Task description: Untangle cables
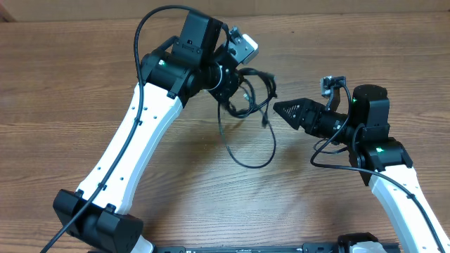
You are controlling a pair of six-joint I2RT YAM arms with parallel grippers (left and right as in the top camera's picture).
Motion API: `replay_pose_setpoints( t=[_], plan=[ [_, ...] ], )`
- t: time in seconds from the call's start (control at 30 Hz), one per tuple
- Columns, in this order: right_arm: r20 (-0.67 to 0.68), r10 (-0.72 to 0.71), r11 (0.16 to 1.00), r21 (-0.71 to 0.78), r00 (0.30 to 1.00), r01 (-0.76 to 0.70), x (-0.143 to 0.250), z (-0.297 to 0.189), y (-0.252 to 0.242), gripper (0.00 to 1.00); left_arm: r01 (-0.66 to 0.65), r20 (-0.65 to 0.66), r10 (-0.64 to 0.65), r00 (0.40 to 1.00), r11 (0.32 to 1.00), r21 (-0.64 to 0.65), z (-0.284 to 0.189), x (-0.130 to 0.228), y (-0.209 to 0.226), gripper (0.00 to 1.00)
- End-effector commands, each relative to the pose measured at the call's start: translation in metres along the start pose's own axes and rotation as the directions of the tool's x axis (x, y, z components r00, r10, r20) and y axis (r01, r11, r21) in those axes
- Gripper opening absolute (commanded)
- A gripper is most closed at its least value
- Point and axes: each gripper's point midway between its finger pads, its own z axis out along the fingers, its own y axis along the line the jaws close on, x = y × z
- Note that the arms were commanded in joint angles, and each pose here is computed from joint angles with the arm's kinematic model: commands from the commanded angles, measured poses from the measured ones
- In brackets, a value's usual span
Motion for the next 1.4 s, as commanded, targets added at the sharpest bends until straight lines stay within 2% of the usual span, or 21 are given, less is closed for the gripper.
replay_pose_setpoints(
  t=[0.0,0.17,0.27,0.37,0.4,0.5,0.73,0.8,0.87,0.93,0.97,1.1,1.2,1.37],
  plan=[
    [0.016,-0.048,0.999,-0.006,0.999,0.048,-0.004,-0.003,0.006,0.73,-0.054,0.107,0.043,0.993,0.994,0.097,-0.005,-0.024,-0.016,0.04],
    [0.013,-0.045,0.999,-0.004,0.999,0.045,-0.003,-0.003,0.005,0.72,-0.021,0.162,0.007,0.987,0.996,0.086,-0.006,-0.039,-0.012,0.04],
    [0.012,-0.044,0.999,-0.004,0.999,0.044,-0.003,-0.003,0.005,0.71,-0.028,0.191,0.002,0.982,0.990,0.136,-0.008,-0.045,-0.021,0.04],
    [0.012,-0.044,0.999,-0.004,0.999,0.044,-0.003,-0.003,0.005,0.61,-0.019,0.204,-0.011,0.979,0.989,0.144,-0.009,-0.048,-0.021,0.04],
    [0.012,-0.044,0.999,-0.004,0.999,0.044,-0.003,-0.003,0.005,0.53,0.007,0.204,-0.034,0.978,0.991,0.134,-0.009,-0.049,-0.018,0.04],
    [0.012,-0.043,0.999,-0.005,0.999,0.043,-0.003,-0.003,0.005,0.41,0.044,0.204,-0.067,0.977,0.992,0.117,-0.009,-0.050,-0.013,0.04],
    [0.010,-0.041,0.999,-0.002,0.999,0.041,-0.002,-0.003,0.004,0.40,0.058,0.195,-0.075,0.978,0.994,0.089,-0.009,-0.048,-0.007,0.04],
    [0.010,-0.041,0.999,-0.002,0.999,0.041,-0.002,-0.003,0.004,0.34,0.099,0.186,-0.108,0.976,0.993,0.060,-0.008,-0.046,-0.001,0.04],
    [0.010,-0.041,0.999,-0.002,0.999,0.041,-0.002,-0.003,0.004,0.26,0.152,0.178,-0.153,0.972,0.988,0.018,-0.007,-0.044,0.007,0.04],
    [0.010,-0.041,0.999,-0.002,0.999,0.041,-0.002,-0.003,0.004,0.07,0.191,0.173,-0.186,0.967,0.982,-0.013,-0.007,-0.042,0.014,0.04],
    [0.010,-0.040,0.999,-0.002,0.999,0.040,-0.002,-0.003,0.004,0.04,0.191,0.172,-0.186,0.967,0.981,-0.016,-0.007,-0.042,0.014,0.04],
    [0.011,-0.041,0.999,-0.002,0.999,0.041,-0.002,-0.003,0.004,0.04,0.205,0.173,-0.199,0.965,0.979,-0.017,-0.007,-0.042,0.015,0.04],
    [0.024,-0.015,0.999,0.034,1.000,0.014,-0.004,-0.004,-0.002,0.04,0.307,0.174,-0.288,0.942,0.947,-0.095,-0.008,-0.037,0.030,0.04],
    [0.122,0.195,0.949,0.228,0.973,-0.218,-0.006,-0.010,-0.043,0.04,0.544,0.213,-0.501,0.839,0.776,-0.318,-0.017,-0.011,0.071,0.04]
  ],
)
